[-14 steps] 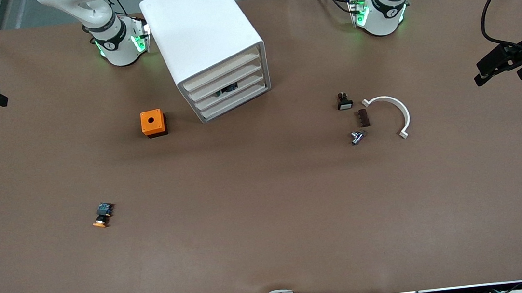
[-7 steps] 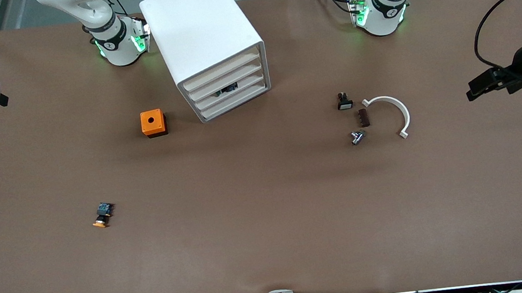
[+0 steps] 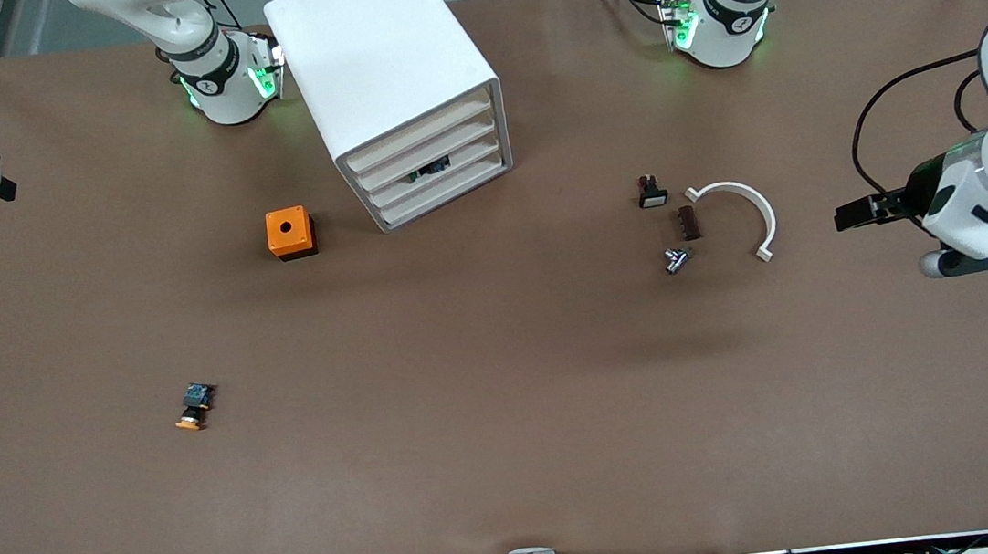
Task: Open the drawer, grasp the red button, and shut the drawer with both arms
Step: 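Reach the left gripper toward the white cabinet's drawer handle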
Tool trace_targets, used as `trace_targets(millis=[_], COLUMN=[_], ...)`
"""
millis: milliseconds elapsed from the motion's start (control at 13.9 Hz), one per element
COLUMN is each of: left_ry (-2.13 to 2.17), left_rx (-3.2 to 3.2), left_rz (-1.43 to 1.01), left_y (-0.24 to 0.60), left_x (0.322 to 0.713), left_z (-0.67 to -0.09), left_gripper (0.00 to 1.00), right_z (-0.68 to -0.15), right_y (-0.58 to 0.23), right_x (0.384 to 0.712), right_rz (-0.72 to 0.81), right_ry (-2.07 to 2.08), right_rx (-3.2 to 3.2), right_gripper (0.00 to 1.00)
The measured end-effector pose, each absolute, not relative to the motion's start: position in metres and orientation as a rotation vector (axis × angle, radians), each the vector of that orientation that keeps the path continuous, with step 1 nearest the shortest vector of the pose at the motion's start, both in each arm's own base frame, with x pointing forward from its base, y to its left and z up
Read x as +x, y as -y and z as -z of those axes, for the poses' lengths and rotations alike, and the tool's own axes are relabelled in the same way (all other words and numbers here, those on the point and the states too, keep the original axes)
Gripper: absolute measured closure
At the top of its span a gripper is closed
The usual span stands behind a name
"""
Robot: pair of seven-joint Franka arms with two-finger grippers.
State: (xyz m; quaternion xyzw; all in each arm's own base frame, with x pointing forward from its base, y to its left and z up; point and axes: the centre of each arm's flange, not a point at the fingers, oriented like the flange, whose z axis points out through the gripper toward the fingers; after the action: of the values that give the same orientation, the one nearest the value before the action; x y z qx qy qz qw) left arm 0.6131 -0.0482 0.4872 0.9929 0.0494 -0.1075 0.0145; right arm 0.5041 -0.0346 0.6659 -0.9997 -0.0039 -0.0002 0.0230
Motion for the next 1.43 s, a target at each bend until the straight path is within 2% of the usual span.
trace_targets(millis=[359, 717, 1076, 1434], left_ry=[-0.557, -1.159, -1.705, -2.174], left_rx=[2.998, 2.722, 2.394, 2.025], left_rz=[0.446, 0.717, 1.106, 1.508], left_y=[0.151, 0.257, 0.358, 0.396], left_x=[0.616, 0.617, 0.593, 0.571], left_z=[-0.458, -0.412, -0.345, -0.293], left_gripper=[0.00, 0.00, 0.00, 0.00], right_z=[-0.665, -0.666, -0.666, -0.666], right_y=[0.037, 0.038, 0.035, 0.035], right_x=[0.504, 0.504, 0.504, 0.504], right_rz=[-0.007, -0.006, -0.001, 0.000], right_ry=[0.009, 0.009, 0.011, 0.012], right_rx=[-3.123, -3.124, -3.109, -3.106], right_gripper=[0.00, 0.00, 0.00, 0.00])
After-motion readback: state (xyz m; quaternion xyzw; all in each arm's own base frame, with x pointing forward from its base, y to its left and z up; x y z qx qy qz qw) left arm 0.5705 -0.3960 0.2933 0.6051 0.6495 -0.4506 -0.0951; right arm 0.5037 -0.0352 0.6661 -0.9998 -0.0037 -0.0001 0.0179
